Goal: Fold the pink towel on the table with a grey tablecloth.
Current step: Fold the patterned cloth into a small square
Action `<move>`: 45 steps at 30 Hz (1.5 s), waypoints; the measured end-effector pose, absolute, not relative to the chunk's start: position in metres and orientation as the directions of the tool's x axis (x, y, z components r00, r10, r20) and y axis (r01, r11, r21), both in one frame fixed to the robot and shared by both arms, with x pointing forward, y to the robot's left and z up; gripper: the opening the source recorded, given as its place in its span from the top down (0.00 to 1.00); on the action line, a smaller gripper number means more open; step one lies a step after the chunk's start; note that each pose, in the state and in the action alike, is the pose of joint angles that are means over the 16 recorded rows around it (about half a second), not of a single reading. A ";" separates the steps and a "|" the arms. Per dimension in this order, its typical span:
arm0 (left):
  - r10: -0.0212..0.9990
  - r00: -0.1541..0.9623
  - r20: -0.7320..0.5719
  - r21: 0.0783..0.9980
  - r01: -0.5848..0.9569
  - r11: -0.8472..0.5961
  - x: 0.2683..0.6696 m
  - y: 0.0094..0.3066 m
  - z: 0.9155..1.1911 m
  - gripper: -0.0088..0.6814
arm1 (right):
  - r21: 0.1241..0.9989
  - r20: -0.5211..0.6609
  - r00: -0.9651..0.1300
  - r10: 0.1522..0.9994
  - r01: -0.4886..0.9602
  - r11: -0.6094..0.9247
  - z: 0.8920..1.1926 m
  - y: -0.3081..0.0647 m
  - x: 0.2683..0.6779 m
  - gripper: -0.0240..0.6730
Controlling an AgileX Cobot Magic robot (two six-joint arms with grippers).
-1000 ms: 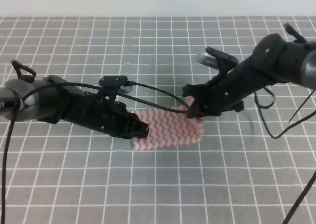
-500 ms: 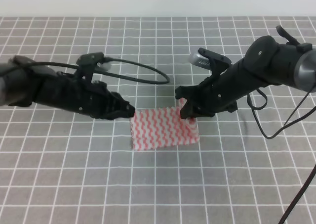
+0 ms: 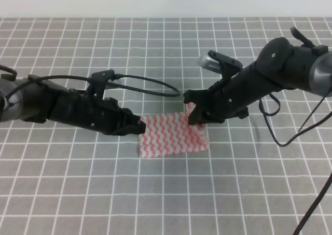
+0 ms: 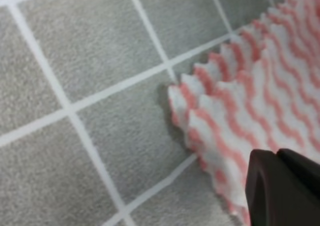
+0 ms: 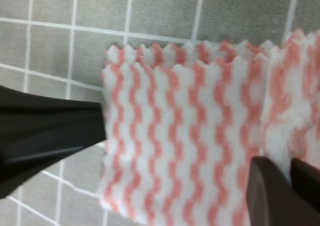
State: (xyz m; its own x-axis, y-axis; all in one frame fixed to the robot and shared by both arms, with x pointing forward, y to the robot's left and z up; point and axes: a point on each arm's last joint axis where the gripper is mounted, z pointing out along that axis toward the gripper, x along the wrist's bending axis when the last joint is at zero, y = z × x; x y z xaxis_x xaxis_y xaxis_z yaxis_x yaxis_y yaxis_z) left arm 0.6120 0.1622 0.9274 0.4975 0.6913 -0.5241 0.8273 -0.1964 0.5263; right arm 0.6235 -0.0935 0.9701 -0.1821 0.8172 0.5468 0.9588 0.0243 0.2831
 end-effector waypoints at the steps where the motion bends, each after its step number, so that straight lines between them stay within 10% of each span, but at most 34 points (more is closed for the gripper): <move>1: 0.692 0.497 -0.524 0.527 0.827 -0.196 0.612 0.162 0.926 0.99 | 0.283 0.549 -0.183 0.816 0.959 0.025 0.970 -0.093 0.623 0.98; 45: 0.703 0.501 -0.505 0.559 0.811 -0.176 0.617 0.178 0.937 0.99 | 0.332 0.562 -0.311 0.767 0.934 0.135 0.967 -0.026 0.619 0.99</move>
State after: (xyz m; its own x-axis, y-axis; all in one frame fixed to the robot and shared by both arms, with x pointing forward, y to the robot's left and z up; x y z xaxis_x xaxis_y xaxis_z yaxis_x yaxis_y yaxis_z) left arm 0.6175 0.1778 0.9367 0.5007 0.7033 -0.5047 0.8105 -0.1762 0.5586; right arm 0.6189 -0.0256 0.9667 -0.3106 0.7669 0.5616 0.9336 0.1350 0.3320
